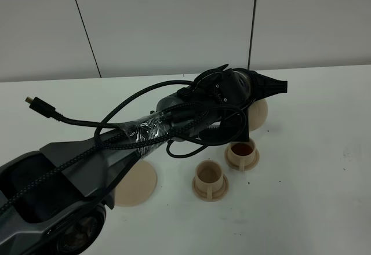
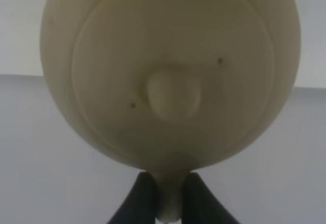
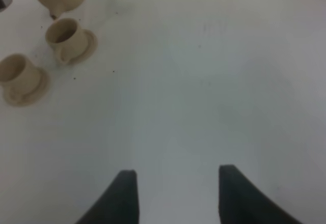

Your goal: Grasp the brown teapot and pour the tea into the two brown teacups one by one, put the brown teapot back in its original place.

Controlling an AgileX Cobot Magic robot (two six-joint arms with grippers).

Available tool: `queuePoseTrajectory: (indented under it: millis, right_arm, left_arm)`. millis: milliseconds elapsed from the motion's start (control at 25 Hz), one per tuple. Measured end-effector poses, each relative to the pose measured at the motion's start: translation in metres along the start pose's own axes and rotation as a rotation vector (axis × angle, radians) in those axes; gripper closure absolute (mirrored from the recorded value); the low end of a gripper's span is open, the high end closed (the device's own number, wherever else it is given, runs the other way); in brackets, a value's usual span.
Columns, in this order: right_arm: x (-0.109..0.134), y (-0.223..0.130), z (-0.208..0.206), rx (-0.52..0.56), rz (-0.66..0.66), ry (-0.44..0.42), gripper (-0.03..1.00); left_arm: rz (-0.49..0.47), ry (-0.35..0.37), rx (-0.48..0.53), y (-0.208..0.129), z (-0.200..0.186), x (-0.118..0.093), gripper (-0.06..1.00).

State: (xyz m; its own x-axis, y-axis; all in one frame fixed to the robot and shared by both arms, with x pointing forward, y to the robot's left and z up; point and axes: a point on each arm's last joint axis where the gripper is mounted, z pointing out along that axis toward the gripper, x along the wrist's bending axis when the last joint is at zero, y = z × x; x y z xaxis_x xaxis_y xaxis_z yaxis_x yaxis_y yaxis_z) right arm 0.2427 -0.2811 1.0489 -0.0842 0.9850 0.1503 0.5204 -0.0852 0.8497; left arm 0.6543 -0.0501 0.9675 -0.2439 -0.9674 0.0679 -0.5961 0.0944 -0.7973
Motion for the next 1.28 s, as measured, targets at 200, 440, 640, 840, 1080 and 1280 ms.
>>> queuePoseTrajectory:
  millis: [200, 440, 640, 840, 1080, 1280]
  right_arm:
    - [0.0, 0.0, 0.0, 0.0, 0.0, 0.0, 0.61]
    - [0.0, 0.0, 0.0, 0.0, 0.0, 0.0, 0.61]
    - [0.0, 0.0, 0.0, 0.0, 0.0, 0.0, 0.61]
    - [0.0, 0.0, 0.0, 0.0, 0.0, 0.0, 0.61]
    - [0.0, 0.0, 0.0, 0.0, 0.0, 0.0, 0.61]
    - [0.0, 0.0, 0.0, 0.0, 0.0, 0.0, 0.61]
  left_arm:
    - [0.019, 0.003, 0.009, 0.0, -0.001, 0.003, 0.77]
    - [0.041, 0.014, 0.018, 0.002, -0.003, 0.009, 0.77]
    - [0.046, 0.015, 0.021, 0.002, -0.004, 0.01, 0.77]
    - [0.047, 0.015, 0.021, 0.002, -0.004, 0.01, 0.77]
    - [0.071, 0.009, 0.011, 0.008, -0.001, 0.009, 0.77]
    - [0.079, 0.014, 0.017, 0.011, 0.001, 0.009, 0.77]
